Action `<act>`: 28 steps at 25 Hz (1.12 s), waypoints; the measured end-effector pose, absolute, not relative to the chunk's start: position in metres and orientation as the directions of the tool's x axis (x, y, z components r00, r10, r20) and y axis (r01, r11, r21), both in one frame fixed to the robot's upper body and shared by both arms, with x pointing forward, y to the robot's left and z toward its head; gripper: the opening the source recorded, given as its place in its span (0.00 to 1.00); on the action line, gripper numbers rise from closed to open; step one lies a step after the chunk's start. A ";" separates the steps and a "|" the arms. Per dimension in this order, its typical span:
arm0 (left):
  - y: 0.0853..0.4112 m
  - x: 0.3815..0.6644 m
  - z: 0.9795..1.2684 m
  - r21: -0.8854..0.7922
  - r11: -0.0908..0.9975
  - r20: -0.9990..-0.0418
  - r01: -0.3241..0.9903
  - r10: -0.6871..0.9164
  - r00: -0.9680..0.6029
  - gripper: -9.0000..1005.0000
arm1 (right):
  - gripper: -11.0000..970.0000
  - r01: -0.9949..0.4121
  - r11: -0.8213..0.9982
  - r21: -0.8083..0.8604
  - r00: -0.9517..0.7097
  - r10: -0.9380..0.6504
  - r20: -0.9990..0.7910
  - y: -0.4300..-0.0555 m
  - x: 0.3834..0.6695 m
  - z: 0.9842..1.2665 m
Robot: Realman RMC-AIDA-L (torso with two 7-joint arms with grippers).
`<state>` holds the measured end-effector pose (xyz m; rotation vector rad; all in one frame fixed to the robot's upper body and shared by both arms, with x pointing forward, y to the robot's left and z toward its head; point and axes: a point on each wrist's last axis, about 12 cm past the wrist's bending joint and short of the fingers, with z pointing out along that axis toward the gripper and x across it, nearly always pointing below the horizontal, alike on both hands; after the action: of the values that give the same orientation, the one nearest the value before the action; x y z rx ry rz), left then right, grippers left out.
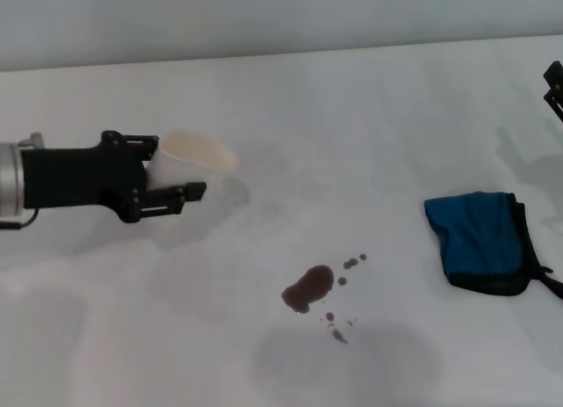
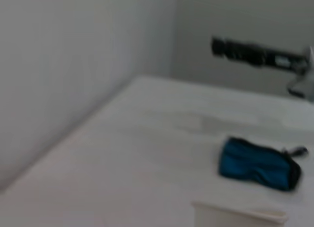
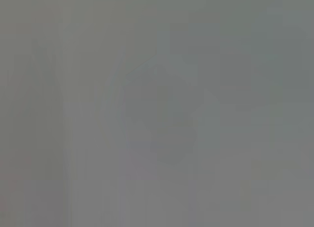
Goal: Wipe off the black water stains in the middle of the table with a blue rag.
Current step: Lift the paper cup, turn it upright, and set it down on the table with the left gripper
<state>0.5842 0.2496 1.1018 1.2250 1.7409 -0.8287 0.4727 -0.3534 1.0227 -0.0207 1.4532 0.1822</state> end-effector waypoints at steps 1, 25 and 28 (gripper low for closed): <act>0.252 0.581 1.098 -0.045 0.326 -0.910 0.944 0.377 -0.173 0.61 | 0.87 -0.137 0.986 0.096 0.106 0.110 -0.988 -0.354 0.473 1.023; 0.247 0.515 1.008 0.065 0.607 -0.966 0.792 0.238 -0.103 0.43 | 0.86 -0.129 0.988 0.090 0.099 0.103 -0.990 -0.359 0.462 1.020; 0.242 0.515 1.003 0.077 0.613 -0.959 0.786 0.261 -0.110 0.41 | 0.86 -0.130 0.988 0.090 0.098 0.103 -0.990 -0.359 0.462 1.020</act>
<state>0.5145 0.2423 1.0030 0.8762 1.6687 -0.5591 0.4623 -0.3593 1.0202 -0.0219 1.4624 0.1719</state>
